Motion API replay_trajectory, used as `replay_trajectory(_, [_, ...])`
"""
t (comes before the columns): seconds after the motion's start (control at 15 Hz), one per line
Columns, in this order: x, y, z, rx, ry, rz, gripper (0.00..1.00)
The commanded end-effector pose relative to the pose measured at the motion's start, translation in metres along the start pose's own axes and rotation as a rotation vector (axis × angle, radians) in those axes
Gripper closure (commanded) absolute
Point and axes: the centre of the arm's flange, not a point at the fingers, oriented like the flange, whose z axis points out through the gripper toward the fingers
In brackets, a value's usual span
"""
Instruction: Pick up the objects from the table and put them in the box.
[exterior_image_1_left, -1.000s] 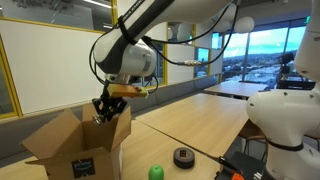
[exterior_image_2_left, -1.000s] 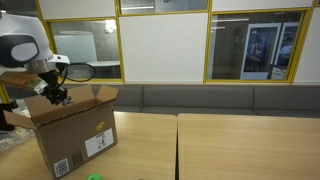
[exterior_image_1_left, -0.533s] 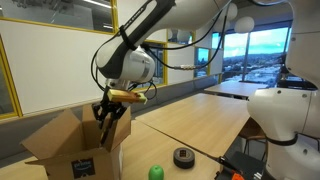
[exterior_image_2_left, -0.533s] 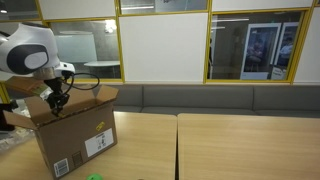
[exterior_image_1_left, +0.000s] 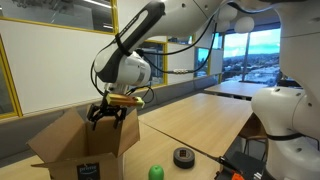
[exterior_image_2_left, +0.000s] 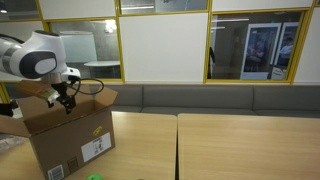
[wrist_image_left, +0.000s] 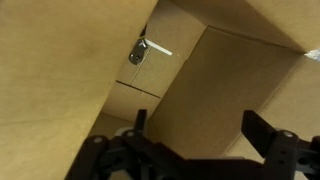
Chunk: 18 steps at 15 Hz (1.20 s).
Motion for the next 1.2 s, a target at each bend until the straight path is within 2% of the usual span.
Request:
replay_trajectory(0.0, [0.009,0.019,-0.01,-0.041,0.012,0.022,0.0])
replay_trajectory(0.33, [-0.002,0.076,-0.057,-0.222,0.058,0.062,0.0])
replay_trajectory(0.6, [-0.008,0.116,-0.108,-0.318,0.101,0.109,0.0])
replay_trajectory(0.87, [-0.031,0.149,-0.145,-0.362,0.105,0.17,0.0])
replay_trajectory(1.13, [-0.054,0.173,-0.138,-0.365,0.068,0.215,0.0])
